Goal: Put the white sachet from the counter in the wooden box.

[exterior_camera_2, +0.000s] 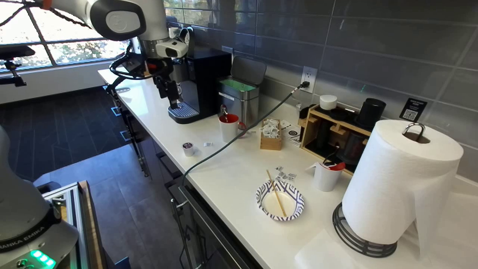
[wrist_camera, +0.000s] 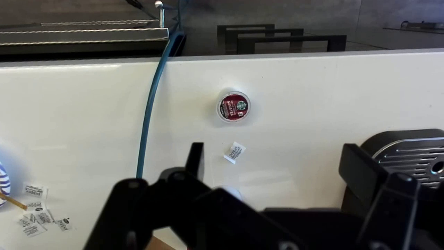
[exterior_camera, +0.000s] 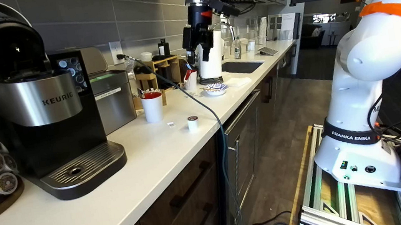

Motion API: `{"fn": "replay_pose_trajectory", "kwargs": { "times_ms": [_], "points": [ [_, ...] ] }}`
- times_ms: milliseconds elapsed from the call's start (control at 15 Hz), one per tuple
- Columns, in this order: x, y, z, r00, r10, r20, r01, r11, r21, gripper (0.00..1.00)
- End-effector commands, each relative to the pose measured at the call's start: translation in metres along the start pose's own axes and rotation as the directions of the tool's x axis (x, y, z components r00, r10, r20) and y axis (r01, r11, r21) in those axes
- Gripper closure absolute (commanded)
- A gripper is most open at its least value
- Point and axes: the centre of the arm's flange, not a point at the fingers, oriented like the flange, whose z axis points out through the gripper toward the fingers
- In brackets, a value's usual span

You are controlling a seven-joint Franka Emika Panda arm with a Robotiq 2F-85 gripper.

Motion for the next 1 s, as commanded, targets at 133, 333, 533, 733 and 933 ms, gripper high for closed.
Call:
{"fn": "replay_pose_trajectory", "kwargs": {
  "times_ms": [133,333,533,733,933],
  "points": [
    [0.031,-0.011,0.022,0.996,0.028,-0.087,-0.024,0.999,0.045,0.00],
    [0.060,-0.023,0.049,0.981,0.081,-0.177,-0.074,0.996,0.049,0.00],
    [0.078,-0.034,0.082,0.966,0.146,-0.216,-0.152,0.988,-0.012,0.00],
    [0.088,-0.035,0.111,0.952,0.206,-0.227,-0.229,0.970,-0.079,0.00],
    [0.099,-0.034,0.139,0.946,0.250,-0.206,-0.285,0.945,-0.160,0.00]
  ]
}}
